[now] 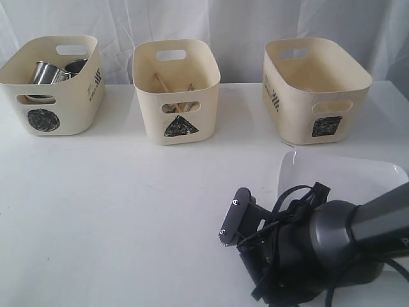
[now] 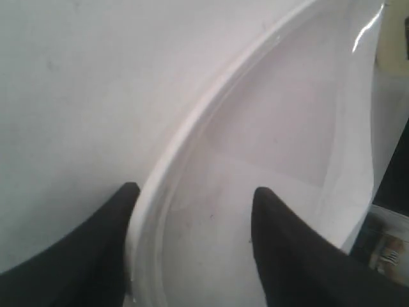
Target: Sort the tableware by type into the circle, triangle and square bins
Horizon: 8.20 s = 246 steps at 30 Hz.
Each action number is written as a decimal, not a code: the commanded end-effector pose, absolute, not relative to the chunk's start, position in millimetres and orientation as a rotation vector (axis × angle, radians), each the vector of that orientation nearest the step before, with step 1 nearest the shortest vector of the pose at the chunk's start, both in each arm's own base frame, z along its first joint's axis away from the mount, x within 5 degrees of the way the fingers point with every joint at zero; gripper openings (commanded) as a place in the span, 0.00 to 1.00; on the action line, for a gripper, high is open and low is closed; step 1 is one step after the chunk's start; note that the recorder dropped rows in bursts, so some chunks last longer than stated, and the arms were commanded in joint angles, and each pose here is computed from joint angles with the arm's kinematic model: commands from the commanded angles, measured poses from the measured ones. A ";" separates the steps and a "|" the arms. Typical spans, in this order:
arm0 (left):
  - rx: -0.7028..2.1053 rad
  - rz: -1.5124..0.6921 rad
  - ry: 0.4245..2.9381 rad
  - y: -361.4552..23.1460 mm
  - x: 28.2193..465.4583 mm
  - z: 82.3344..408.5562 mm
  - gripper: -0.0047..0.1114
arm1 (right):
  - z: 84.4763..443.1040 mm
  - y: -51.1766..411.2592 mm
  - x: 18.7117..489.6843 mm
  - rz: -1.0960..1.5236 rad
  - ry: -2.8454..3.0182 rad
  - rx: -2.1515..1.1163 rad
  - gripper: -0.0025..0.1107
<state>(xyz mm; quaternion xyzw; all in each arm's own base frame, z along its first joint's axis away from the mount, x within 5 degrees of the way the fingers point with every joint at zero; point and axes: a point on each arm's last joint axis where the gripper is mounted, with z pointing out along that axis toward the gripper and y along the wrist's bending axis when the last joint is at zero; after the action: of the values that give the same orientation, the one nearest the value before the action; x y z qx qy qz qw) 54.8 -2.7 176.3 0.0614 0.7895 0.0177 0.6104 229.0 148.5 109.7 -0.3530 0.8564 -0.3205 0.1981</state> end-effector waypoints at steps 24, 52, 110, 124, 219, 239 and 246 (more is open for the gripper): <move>0.134 0.033 1.823 -2.8 54.5 175.4 0.04 | 271.8 155.1 161.7 -0.014 2.243 -0.500 0.02; 0.134 0.033 1.823 -2.8 54.5 175.4 0.04 | 370.0 88.0 148.1 -0.141 1.643 -0.525 0.02; 0.134 0.033 1.823 -2.8 54.5 175.4 0.04 | 302.7 37.0 448.7 -0.073 1.773 -0.520 0.02; 0.134 0.033 1.823 -2.8 54.5 175.4 0.04 | 311.1 32.3 442.0 -0.014 1.771 -0.459 0.22; 0.134 0.033 1.821 -2.8 54.5 175.6 0.04 | 214.3 3.9 55.9 -0.068 1.465 -0.144 0.02; 0.134 0.033 1.821 -2.8 54.5 175.6 0.04 | 213.2 1.7 56.1 -0.116 1.477 -0.152 0.02; 0.134 0.033 1.821 -2.8 54.5 175.6 0.04 | 213.2 1.7 56.1 -0.116 1.477 -0.152 0.02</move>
<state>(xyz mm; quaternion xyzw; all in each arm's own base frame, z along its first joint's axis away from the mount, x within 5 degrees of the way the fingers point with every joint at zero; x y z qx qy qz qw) 54.8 -2.7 176.3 0.0614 0.7895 0.0177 0.6104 56.4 2.2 214.5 -0.0685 0.6727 -0.0447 0.7353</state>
